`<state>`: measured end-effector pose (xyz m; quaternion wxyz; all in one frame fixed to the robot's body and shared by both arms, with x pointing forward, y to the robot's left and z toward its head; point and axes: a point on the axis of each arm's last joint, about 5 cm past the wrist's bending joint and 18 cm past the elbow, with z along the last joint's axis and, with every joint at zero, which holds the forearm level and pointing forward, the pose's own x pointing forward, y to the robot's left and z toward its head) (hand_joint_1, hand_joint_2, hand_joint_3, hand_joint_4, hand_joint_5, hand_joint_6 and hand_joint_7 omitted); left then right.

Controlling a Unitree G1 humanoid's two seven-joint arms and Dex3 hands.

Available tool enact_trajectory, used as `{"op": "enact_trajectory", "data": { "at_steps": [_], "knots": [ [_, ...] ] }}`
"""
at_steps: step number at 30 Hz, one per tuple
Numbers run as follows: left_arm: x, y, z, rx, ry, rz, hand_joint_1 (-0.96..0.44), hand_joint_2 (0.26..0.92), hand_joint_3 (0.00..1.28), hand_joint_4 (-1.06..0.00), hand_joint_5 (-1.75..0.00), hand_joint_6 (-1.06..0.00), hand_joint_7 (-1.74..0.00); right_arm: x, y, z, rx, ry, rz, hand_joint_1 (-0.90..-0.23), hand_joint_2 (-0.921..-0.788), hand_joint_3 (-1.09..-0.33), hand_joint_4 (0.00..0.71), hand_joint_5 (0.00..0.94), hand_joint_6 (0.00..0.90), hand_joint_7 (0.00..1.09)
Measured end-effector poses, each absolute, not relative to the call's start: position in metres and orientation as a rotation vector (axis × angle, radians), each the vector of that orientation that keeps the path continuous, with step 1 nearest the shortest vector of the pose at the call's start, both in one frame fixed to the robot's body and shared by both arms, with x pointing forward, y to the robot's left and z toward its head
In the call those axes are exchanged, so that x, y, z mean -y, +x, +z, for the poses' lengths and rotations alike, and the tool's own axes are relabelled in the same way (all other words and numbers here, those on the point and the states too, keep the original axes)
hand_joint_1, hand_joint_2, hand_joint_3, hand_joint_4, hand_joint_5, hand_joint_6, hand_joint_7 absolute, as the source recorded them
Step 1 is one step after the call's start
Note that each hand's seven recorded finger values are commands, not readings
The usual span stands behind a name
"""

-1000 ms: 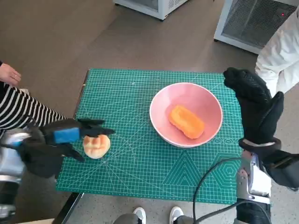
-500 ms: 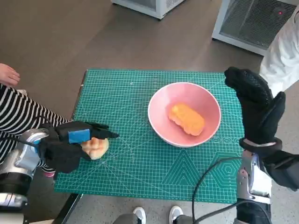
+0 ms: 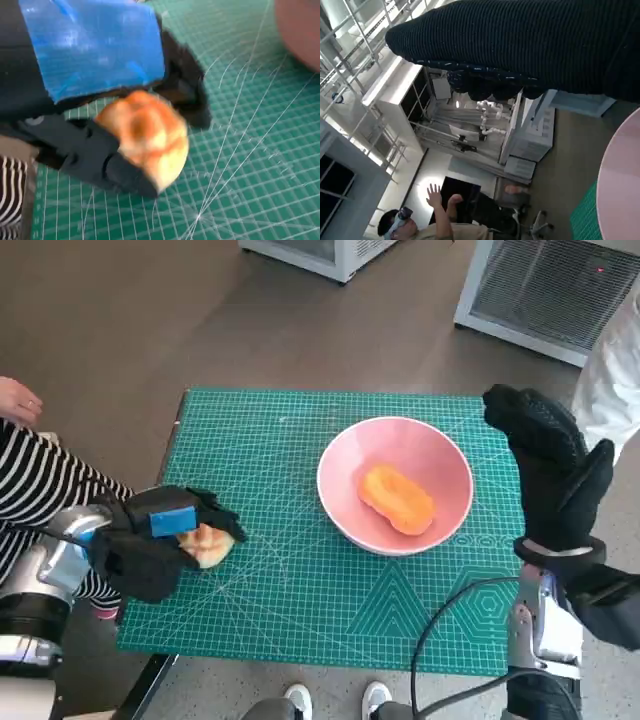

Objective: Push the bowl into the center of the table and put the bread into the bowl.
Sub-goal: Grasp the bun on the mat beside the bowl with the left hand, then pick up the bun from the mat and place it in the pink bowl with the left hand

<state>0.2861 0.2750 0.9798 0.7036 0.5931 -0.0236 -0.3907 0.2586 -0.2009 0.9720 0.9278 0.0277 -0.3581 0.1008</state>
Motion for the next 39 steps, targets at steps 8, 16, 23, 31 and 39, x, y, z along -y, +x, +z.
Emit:
{"op": "enact_trajectory", "data": {
  "at_steps": [8, 16, 23, 31, 39],
  "knots": [
    [-0.276, 0.285, 1.018, 0.228, 1.231, -0.793, 0.00, 0.920, 0.08, -0.67, -1.26, -0.64, -1.09, 0.202, 0.258, 0.971, 0.735, 0.055, 0.202, -0.685, -0.921, -0.666, 0.127, 0.001, 0.068, 0.44],
    [-0.266, 0.285, 1.057, 0.415, 1.155, -0.745, 0.00, 0.919, 0.09, -0.66, -1.26, -0.63, -1.11, 0.202, 0.258, 0.971, 0.733, 0.055, 0.201, -0.691, -0.921, -0.668, 0.126, 0.000, 0.062, 0.44],
    [-0.238, 0.290, 1.090, 0.548, 1.108, -0.726, 0.00, 0.918, 0.08, -0.64, -1.23, -0.64, -1.14, 0.202, 0.259, 0.971, 0.733, 0.056, 0.203, -0.690, -0.921, -0.667, 0.125, 0.000, 0.060, 0.44],
    [-0.185, 0.297, 1.120, 0.756, 1.095, -0.752, 0.00, 0.920, 0.06, -0.65, -1.15, -0.68, -1.17, 0.201, 0.260, 0.971, 0.728, 0.059, 0.209, -0.697, -0.921, -0.662, 0.125, 0.000, 0.062, 0.44],
    [-0.136, 0.316, 1.123, 0.870, 1.079, -0.864, 0.00, 0.920, 0.06, -0.67, -1.12, -0.68, -1.18, 0.198, 0.261, 0.971, 0.728, 0.061, 0.222, -0.696, -0.921, -0.659, 0.126, 0.001, 0.062, 0.44]
  ]
}}
